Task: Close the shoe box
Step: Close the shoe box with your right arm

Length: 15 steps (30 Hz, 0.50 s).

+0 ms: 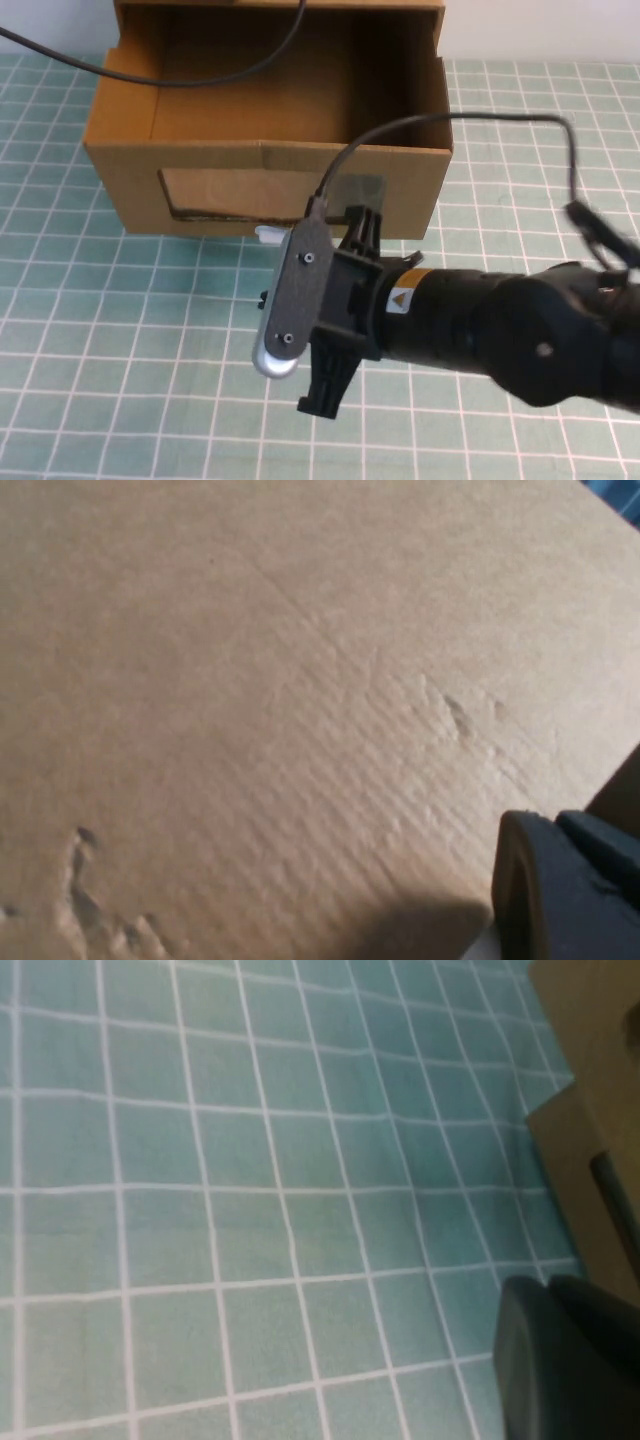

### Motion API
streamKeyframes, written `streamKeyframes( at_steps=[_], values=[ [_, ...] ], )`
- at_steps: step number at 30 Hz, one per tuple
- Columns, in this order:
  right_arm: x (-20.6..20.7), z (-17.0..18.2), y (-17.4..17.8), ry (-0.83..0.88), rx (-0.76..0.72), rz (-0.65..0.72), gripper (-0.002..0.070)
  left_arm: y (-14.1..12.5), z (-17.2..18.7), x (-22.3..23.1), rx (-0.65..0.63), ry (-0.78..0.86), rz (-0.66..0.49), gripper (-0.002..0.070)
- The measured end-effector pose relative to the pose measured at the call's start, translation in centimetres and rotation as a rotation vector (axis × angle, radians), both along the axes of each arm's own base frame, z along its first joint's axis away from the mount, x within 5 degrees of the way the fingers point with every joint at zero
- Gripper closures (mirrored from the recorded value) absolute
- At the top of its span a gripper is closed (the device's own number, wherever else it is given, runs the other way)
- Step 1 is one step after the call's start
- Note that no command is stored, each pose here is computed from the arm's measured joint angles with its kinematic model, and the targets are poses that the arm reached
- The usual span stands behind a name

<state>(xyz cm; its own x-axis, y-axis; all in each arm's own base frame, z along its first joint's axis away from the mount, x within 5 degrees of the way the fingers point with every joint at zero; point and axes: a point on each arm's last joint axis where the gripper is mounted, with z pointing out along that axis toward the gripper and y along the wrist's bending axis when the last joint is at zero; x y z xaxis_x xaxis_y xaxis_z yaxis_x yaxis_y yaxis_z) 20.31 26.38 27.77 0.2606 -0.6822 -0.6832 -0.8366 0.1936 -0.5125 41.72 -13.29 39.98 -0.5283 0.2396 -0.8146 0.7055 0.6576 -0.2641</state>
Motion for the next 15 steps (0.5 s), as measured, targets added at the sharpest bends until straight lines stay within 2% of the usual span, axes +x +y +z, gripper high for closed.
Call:
streamKeyframes(
  at_steps=[7,15],
  values=[
    [2.9,-3.3,1.2,0.008,0.024,-0.118,0.0690,-0.1,0.2,-0.1,-0.035,0.015,-0.012,0.0680],
    [7.1,-4.1,1.1,0.047,0.086,-0.267,0.0690,-0.5,-1.1,0.4,-0.054,0.076,-0.046,0.0680]
  ],
)
